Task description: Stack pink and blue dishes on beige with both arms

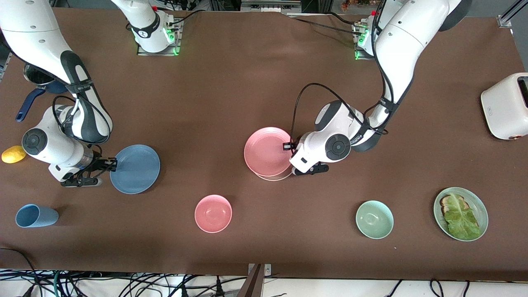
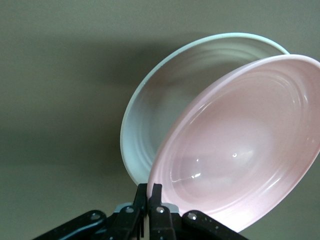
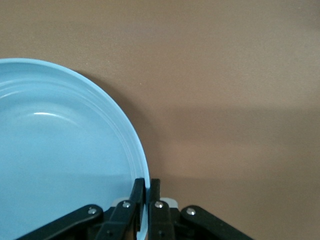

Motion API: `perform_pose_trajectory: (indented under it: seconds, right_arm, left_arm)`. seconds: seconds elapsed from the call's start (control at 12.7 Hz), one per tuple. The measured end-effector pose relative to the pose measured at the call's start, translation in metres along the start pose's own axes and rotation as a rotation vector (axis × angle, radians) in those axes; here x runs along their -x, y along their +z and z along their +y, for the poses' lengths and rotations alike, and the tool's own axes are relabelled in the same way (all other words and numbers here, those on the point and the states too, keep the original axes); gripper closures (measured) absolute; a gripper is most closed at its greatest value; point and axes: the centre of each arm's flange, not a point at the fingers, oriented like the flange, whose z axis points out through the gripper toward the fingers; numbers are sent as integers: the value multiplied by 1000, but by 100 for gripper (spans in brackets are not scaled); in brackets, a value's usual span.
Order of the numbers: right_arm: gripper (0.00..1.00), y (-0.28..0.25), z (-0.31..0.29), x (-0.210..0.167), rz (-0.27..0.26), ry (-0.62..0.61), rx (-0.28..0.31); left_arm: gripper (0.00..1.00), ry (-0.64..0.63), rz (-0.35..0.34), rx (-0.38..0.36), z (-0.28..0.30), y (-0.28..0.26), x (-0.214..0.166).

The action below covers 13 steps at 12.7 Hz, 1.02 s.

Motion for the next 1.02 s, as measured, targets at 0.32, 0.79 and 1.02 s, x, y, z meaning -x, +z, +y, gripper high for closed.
perform_pose_trajectory:
  seconds: [0.32,0.79,1.02]
  right_arm:
    - [93,-16,-6,-3,-5,-19,-7]
    - [95,-31,-18,-5,-6,-38,-18]
    - [95,-43,-27,-10,-25,-52,-29]
  left_arm:
    - [95,-11,6,1,-6,-3,-5]
    - [79,0,12,4,-19,-8,-15]
    - [47,10,8,6,-30,-13,-22]
